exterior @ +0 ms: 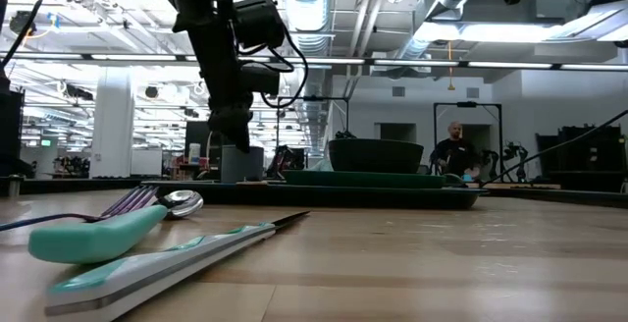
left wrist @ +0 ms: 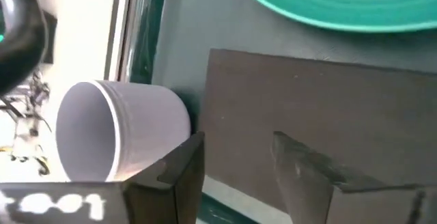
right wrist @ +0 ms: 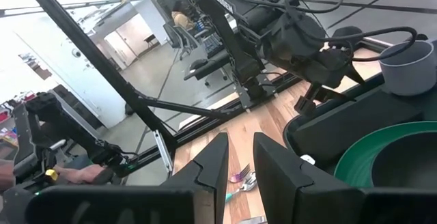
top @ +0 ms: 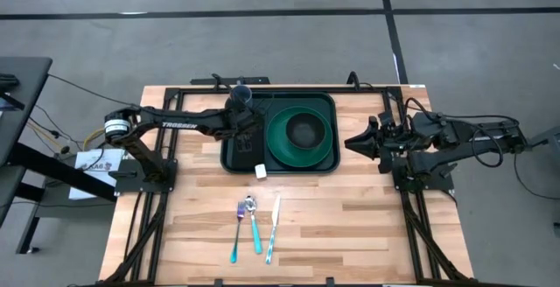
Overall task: Set up tray
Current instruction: Put the blue fork on the black napkin on the dark green tray
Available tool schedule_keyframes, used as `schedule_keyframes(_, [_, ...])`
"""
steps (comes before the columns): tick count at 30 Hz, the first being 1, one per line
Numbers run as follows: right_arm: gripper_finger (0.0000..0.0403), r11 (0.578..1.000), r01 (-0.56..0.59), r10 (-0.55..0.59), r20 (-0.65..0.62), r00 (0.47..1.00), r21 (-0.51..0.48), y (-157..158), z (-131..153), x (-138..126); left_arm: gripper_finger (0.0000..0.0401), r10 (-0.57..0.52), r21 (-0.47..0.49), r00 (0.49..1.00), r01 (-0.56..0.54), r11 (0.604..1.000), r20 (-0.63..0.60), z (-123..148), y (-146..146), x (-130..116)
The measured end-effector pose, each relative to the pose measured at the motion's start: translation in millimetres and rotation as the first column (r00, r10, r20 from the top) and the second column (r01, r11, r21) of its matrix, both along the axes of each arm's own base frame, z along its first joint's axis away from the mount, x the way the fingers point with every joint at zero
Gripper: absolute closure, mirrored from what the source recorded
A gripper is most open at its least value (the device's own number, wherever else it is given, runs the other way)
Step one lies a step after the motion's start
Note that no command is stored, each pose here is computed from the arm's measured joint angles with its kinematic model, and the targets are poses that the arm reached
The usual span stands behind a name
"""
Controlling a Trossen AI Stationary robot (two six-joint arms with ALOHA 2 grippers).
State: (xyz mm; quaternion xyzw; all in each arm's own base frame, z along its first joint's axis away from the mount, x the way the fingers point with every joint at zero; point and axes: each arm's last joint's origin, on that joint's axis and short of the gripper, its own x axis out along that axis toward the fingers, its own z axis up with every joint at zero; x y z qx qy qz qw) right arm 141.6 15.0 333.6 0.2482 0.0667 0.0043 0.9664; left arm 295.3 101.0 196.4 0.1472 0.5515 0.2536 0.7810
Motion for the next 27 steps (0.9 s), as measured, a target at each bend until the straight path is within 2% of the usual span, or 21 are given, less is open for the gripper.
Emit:
schedule_keyframes(5, [0.0339,1.0,-0.002,0.002,0.0,1.0,0.0,0,0,0,0.0251,0.09,-0.06,0.996,-0.089,0.994,0.026,16,-9,4])
schedule_keyframes(7, [0.0339,1.0,-0.002,0.002,-0.001,1.0,0.0,0,0,0,0.0257,0.162,-0.126,0.985,-0.154,0.98,0.054,28,-11,6])
schedule_keyframes(9, [0.0339,1.0,-0.002,0.002,-0.005,1.0,0.0,0,0,0,0.0263,0.259,-0.237,0.962,-0.232,0.943,0.088,42,-13,8])
schedule_keyframes(11, [0.0339,1.0,-0.002,0.002,-0.005,1.0,0.0,0,0,0,0.0269,0.361,-0.372,0.927,-0.301,0.878,0.103,55,-15,8])
schedule_keyframes(13, [0.0339,1.0,-0.002,0.002,-0.005,1.0,0.0,0,0,0,0.0272,0.445,-0.505,0.892,-0.348,0.79,0.081,63,-19,8])
schedule_keyframes(15, [0.0339,1.0,-0.002,0.002,-0.005,1.0,0.0,0,-1,0,0.0275,0.491,-0.614,0.87,-0.368,0.698,0.037,66,-26,8])
schedule_keyframes(17, [0.0339,1.0,-0.002,0.002,-0.01,1.0,-0.001,0,-1,0,0.0275,0.507,-0.683,0.861,-0.392,0.616,-0.038,65,-37,6])
schedule_keyframes(19, [0.0339,1.0,-0.002,0.002,-0.03,1.0,-0.003,0,-3,0,0.0275,0.5,-0.694,0.857,-0.435,0.573,-0.124,64,-50,2])
schedule_keyframes(23, [0.0339,1.0,-0.004,0.003,-0.096,0.995,-0.011,0,-9,-2,0.0275,0.495,-0.637,0.825,-0.54,0.549,-0.273,60,-84,-7])
schedule_keyframes(27, [0.0339,1.0,-0.005,0.002,-0.145,0.989,-0.015,0,-14,-3,0.0275,0.519,-0.606,0.791,-0.596,0.527,-0.326,60,-121,-11])
